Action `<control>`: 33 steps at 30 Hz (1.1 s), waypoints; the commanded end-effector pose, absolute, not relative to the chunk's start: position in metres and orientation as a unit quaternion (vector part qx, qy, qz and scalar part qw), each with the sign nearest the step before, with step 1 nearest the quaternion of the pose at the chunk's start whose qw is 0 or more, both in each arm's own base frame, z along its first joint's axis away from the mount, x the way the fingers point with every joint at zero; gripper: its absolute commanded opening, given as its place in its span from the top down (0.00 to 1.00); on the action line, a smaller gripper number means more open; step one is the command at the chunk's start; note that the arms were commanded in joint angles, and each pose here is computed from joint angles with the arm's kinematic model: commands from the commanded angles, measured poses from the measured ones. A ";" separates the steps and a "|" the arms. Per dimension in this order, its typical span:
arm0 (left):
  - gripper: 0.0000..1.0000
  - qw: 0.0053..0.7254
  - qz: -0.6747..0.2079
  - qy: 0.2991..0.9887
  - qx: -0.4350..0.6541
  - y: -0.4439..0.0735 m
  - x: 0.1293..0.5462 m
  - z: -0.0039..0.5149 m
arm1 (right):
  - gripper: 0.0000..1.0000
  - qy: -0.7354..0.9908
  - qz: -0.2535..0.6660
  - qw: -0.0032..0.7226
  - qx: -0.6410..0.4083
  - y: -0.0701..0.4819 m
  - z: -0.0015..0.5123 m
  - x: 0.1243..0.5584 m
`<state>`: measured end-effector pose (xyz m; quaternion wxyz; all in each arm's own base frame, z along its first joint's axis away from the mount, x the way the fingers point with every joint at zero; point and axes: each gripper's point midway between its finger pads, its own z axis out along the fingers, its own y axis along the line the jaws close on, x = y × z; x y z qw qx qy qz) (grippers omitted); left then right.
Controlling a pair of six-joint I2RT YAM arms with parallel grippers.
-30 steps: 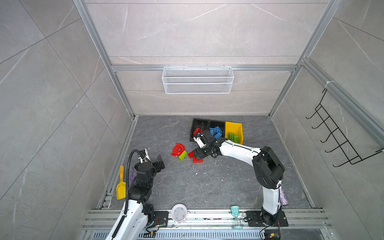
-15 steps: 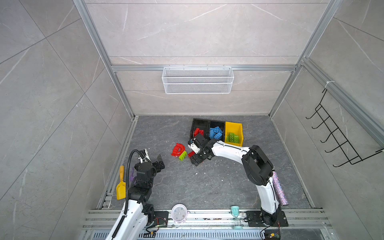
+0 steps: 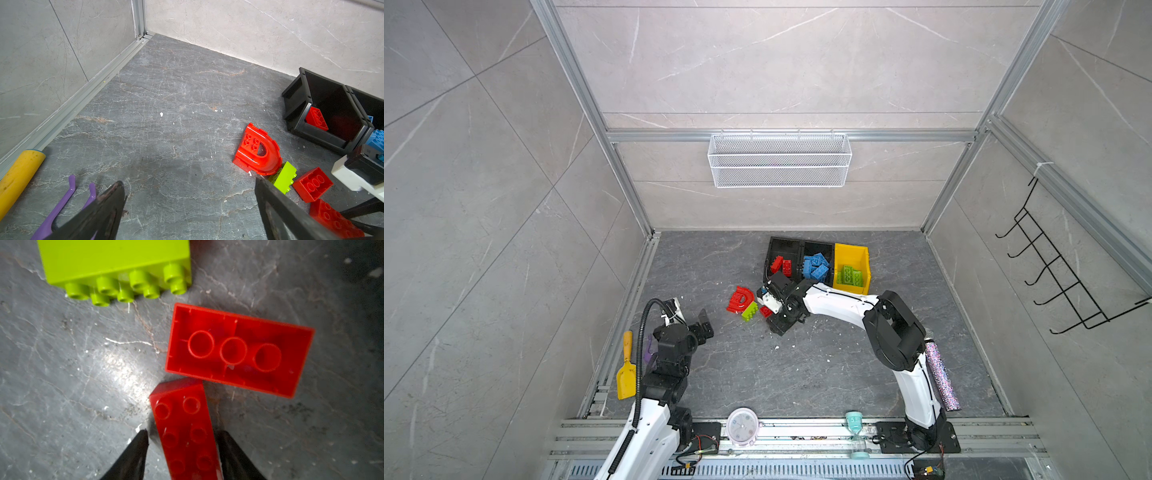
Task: Sort the legos into containers by color
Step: 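Lower the right gripper onto a red 2x4 brick and grasp it, then carry the red brick into the red-brick black bin, release, and pull back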
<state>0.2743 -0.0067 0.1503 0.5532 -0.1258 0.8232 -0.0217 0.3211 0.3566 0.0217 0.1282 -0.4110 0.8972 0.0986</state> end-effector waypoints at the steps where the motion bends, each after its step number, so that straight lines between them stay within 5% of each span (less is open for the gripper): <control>1: 0.00 0.558 -0.019 0.818 -0.136 -0.003 0.274 0.154 | 0.51 0.899 0.090 0.133 -0.408 0.350 0.033 0.316; 13: 0.00 0.562 -0.016 0.815 -0.142 0.000 0.272 0.155 | 0.75 0.900 0.116 0.197 -0.371 0.350 0.067 0.333; 19: 0.00 0.562 -0.015 0.814 -0.144 0.001 0.271 0.154 | 0.77 0.897 0.184 0.233 -0.328 0.361 0.106 0.360; 33: 0.00 0.562 -0.015 0.814 -0.145 0.001 0.271 0.154 | 0.75 0.914 0.165 0.312 -0.202 0.330 0.141 0.486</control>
